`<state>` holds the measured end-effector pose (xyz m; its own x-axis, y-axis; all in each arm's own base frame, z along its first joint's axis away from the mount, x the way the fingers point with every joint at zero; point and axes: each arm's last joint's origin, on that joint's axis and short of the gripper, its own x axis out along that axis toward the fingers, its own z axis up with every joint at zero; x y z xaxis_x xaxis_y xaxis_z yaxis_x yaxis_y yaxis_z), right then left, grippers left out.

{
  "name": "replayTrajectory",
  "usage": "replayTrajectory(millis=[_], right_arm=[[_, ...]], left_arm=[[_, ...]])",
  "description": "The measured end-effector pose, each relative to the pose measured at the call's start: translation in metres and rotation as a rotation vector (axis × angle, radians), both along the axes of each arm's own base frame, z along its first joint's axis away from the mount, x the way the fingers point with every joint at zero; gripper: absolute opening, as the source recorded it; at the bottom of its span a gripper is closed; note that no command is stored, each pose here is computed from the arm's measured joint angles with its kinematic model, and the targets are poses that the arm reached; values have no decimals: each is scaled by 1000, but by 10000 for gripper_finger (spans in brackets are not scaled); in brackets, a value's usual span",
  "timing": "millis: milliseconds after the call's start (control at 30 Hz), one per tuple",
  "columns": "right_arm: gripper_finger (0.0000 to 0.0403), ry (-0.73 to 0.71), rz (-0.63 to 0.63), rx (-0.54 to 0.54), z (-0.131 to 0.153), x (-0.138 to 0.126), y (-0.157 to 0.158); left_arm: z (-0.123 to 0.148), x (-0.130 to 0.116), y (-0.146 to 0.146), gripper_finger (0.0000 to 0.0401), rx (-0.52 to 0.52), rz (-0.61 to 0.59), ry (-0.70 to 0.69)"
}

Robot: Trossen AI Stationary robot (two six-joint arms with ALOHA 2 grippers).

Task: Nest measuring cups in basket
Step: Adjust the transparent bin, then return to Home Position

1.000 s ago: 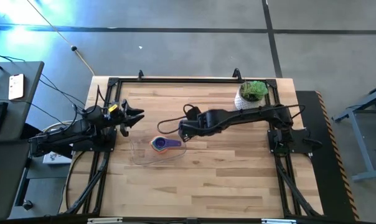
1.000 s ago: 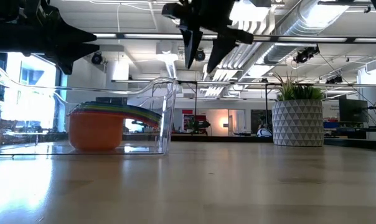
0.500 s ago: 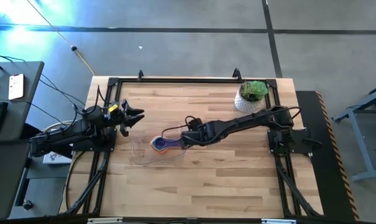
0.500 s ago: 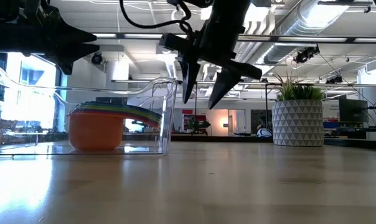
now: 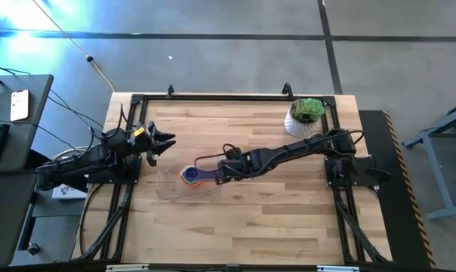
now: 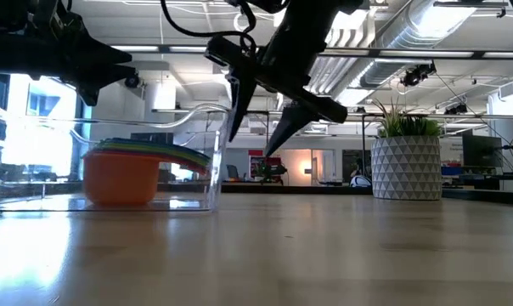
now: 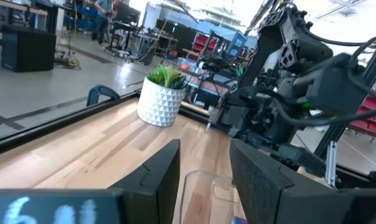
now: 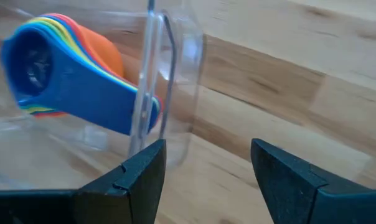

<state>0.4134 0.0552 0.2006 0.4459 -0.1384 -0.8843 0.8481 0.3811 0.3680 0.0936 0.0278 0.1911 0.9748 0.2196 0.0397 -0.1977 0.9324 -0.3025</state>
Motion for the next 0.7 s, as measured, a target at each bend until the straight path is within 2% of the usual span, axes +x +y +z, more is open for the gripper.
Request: replayTrajectory(millis=[267,500,700], right_arm=[[226,-124,5,28,2,12,2],[226,-194,29,113,-18,30,7],[226,-244,40,134,-20,36,8]], left_arm=[[0,0,0,131,-1,0,5],[-1,0,0,131,-1,0,8],[-1,0,0,131,-1,0,8]])
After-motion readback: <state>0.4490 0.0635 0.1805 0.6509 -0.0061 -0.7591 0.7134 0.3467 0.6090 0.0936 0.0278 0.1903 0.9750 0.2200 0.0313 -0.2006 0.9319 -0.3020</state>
